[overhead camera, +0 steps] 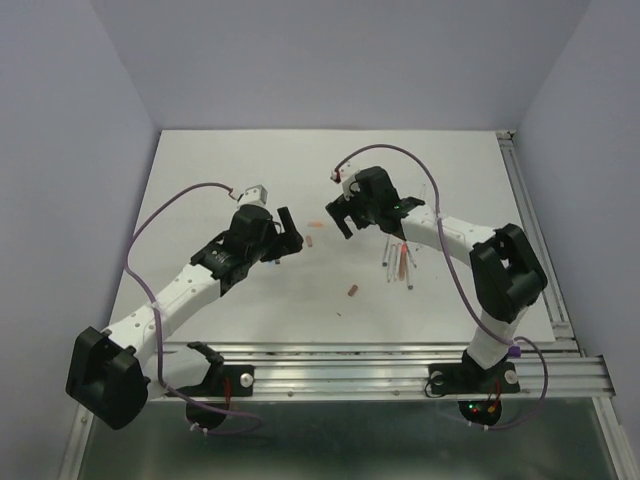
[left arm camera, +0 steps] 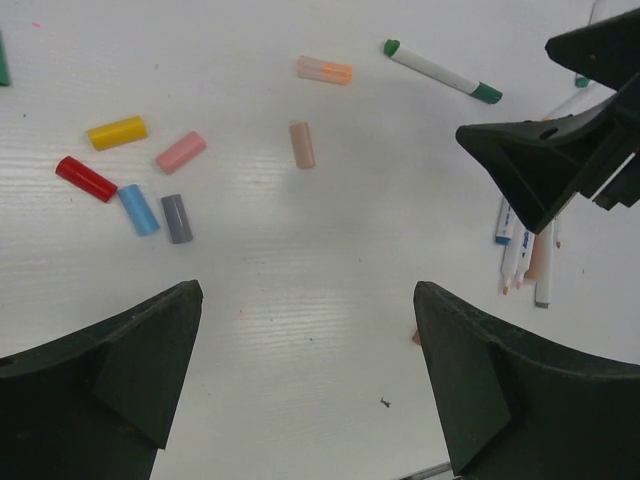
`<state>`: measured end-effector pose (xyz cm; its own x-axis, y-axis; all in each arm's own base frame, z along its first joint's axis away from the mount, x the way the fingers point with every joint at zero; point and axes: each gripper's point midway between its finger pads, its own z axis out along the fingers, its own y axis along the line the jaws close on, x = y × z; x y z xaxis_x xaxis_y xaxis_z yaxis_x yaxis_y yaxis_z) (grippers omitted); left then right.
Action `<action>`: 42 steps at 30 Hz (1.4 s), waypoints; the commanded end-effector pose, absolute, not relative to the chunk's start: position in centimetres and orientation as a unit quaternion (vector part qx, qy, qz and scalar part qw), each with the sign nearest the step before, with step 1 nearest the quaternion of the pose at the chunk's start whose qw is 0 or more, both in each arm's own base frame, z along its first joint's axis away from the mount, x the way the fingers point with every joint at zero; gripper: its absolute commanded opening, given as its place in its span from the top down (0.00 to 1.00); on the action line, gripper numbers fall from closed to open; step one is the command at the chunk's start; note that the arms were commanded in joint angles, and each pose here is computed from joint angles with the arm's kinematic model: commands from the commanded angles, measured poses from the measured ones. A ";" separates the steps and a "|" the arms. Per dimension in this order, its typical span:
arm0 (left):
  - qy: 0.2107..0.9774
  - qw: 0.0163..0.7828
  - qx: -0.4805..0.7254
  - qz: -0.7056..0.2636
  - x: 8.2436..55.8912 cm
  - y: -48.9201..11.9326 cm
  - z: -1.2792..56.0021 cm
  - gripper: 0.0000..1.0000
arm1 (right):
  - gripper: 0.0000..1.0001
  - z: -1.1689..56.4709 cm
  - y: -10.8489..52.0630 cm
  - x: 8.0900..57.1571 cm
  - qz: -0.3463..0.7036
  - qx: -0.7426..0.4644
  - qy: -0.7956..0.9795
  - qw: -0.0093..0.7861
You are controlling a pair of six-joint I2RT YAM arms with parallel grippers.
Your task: Open the pen caps
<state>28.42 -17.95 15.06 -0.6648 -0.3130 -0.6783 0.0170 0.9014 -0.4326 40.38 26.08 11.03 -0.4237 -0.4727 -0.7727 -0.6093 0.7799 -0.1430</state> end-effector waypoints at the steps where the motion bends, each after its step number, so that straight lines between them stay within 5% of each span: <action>1: 0.881 0.407 -0.082 -0.227 28.1 -18.2 15.5 0.01 | 0.00 12.5 27.6 42.4 0.077 -0.406 0.805 0.427; 12: 0.883 0.401 -0.080 -0.230 27.8 -18.3 15.1 0.01 | 0.05 7.9 27.9 46.4 0.076 -0.405 0.831 0.374; 19: 0.881 0.404 -0.080 -0.232 27.9 -18.4 15.4 0.01 | 0.20 4.7 27.5 46.7 0.088 -0.405 0.847 0.333; 34: 0.879 0.406 -0.083 -0.237 27.5 -18.3 15.8 0.01 | 0.77 1.0 27.2 43.1 0.132 -0.379 0.874 0.273; 42: 0.870 0.412 -0.083 -0.257 26.6 -18.2 16.9 0.01 | 0.97 6.0 29.2 42.7 0.199 -0.334 0.856 0.341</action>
<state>27.10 -18.19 16.08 -0.6600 -0.3413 -0.6692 0.0474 0.8701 -0.4905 43.58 28.05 2.98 -0.5379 -0.5259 -0.6588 -0.7257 0.6866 0.0444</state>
